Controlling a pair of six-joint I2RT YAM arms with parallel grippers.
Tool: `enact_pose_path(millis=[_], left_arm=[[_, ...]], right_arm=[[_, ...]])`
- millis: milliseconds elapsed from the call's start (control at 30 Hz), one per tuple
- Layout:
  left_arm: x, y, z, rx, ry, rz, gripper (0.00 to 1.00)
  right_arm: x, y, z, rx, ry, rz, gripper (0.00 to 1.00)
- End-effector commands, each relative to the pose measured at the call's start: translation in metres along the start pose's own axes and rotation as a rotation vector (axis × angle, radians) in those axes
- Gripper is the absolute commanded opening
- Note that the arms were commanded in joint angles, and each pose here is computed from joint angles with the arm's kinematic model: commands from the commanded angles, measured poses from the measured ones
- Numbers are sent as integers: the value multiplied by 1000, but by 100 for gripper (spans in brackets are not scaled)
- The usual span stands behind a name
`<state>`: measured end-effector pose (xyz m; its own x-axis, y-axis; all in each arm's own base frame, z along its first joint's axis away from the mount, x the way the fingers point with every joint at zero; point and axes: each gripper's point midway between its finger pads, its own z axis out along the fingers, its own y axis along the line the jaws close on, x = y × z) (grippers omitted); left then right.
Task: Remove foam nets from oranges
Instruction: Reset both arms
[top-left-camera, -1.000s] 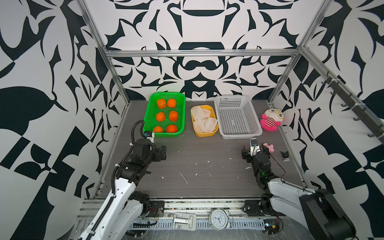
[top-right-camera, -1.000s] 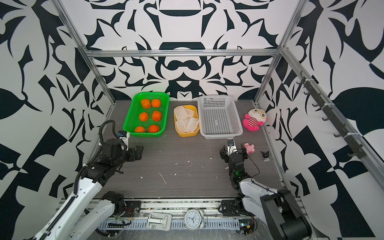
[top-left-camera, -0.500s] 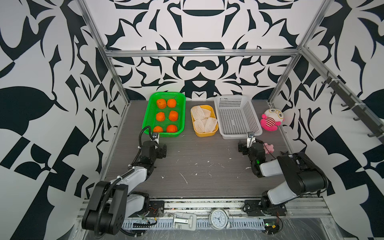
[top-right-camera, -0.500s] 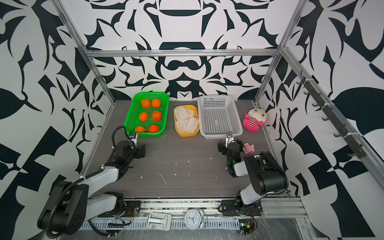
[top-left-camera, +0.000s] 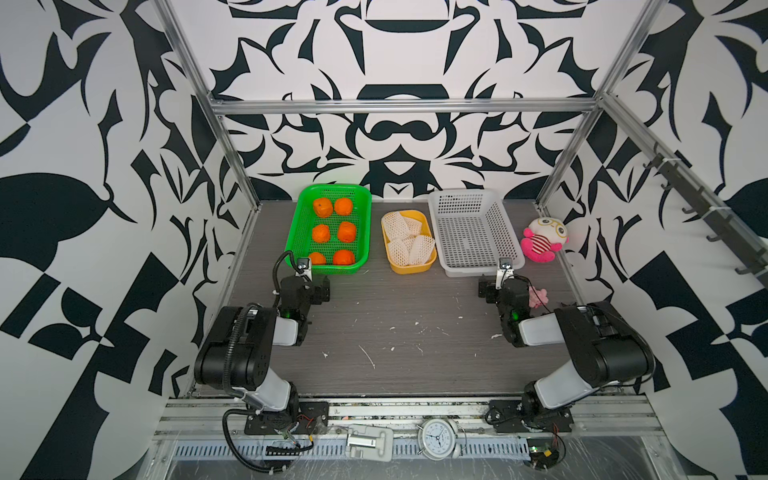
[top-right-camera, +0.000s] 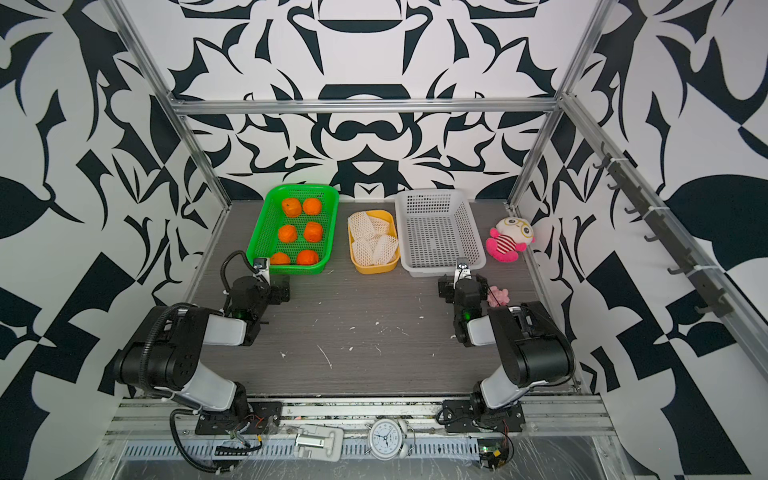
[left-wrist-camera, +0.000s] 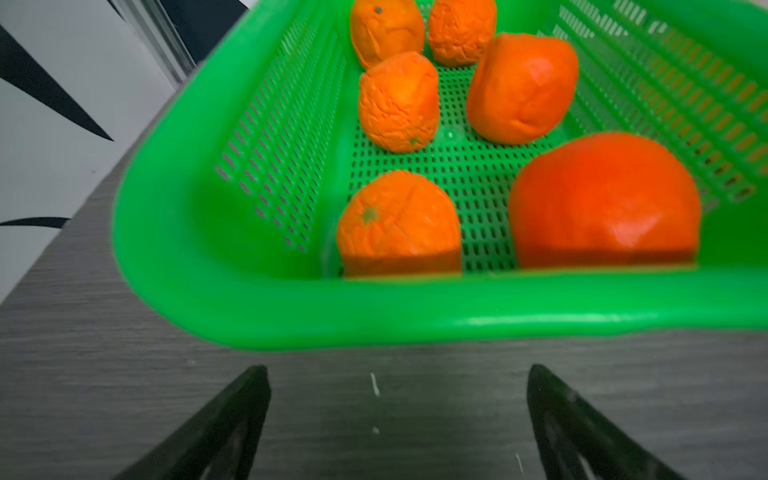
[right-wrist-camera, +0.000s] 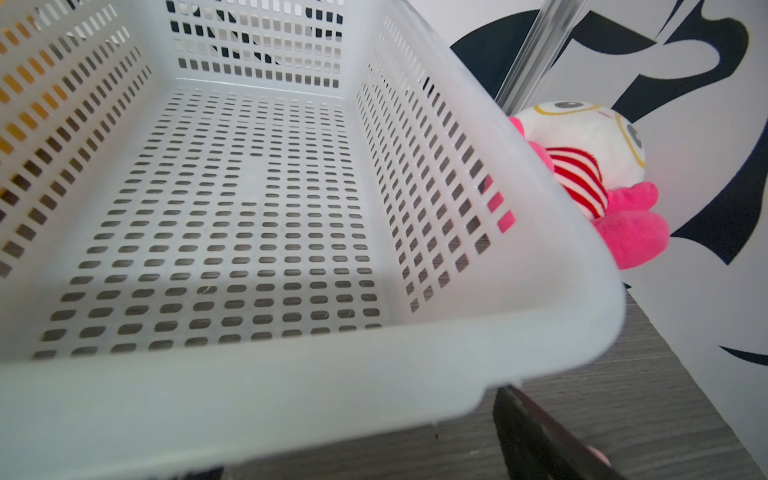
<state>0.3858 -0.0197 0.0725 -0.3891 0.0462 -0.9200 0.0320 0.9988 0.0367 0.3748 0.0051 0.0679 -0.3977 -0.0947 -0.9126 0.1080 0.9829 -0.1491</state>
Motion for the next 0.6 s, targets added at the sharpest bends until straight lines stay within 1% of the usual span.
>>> enact_pose_path(millis=[0,67,167,567], left_arm=[[-15,7,4,-25,-44,-38,99],[-15,7,4,-23,-44,-39,99],[-15,7,3,-23,-46,-40,99],[-17,7,1,-23,-55,-42,99]], right_arm=[[-16,-1,6,-18,-26,44,99],[-16,-1,7,-45,-20,57,100],[-16,12,8,-134,-18,46,100],[-16,10,10,-177,-8,81,99]])
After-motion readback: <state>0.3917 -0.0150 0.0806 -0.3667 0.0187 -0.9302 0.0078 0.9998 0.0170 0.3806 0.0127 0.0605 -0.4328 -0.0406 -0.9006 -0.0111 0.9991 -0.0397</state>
